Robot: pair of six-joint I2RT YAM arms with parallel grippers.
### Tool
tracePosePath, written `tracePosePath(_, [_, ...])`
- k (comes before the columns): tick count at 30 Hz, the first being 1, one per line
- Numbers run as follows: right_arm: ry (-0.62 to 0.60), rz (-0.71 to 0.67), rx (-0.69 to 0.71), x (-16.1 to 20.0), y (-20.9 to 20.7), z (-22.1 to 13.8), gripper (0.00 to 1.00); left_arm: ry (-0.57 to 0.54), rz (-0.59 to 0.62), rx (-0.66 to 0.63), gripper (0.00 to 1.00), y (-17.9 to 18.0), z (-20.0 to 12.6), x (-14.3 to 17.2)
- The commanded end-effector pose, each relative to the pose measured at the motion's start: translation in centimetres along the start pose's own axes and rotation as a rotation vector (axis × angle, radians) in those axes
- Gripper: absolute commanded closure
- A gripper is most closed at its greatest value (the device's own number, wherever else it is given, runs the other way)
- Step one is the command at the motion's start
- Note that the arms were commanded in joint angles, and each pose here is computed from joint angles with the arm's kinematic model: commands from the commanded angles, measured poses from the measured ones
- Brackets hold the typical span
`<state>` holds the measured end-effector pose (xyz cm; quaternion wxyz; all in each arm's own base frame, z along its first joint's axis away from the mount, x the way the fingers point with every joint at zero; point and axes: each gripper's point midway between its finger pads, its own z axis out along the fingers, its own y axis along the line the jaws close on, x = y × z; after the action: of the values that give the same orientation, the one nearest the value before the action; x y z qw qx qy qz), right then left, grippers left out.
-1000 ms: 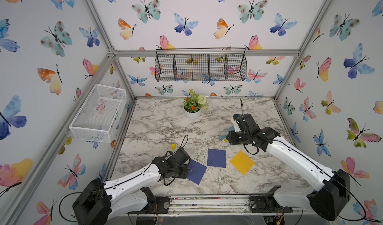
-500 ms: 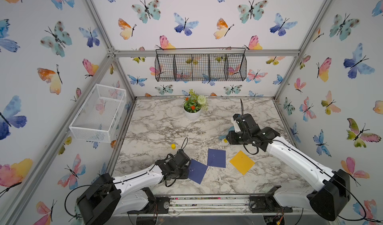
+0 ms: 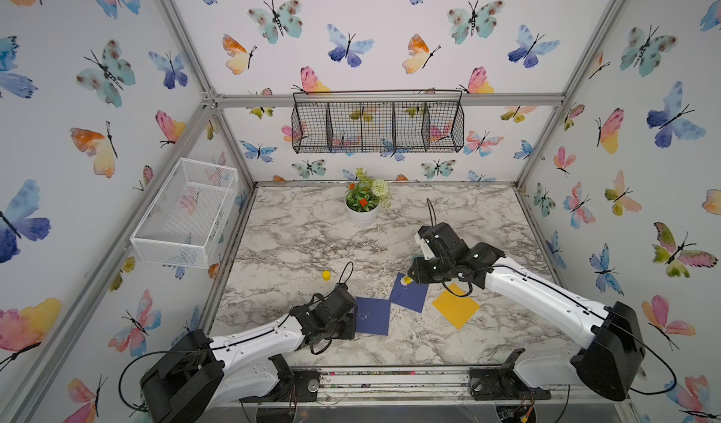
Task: Seal the envelope with a glue stick
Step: Move the envelope to the center of the board.
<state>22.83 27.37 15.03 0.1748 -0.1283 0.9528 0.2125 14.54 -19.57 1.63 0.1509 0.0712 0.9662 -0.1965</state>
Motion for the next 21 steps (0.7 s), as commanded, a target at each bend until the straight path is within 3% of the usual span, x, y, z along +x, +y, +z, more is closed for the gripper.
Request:
tracePosePath(1, [0.016, -0.011, 0.011, 0.9, 2.2, 1.4, 0.98, 0.055, 0.025, 0.015, 0.97, 0.2, 0.2, 1.7])
tracePosePath(12, [0.088, -0.129, 0.093, 4.9, 7.0, 6.4, 0.98, 0.023, 0.051, 0.121, 0.97, -0.7, 0.3, 2.1])
tracePosePath(21, [0.078, -0.243, 0.191, 6.3, 8.3, 8.5, 0.97, 0.04, 0.055, 0.135, 0.97, -0.2, 0.4, 3.1])
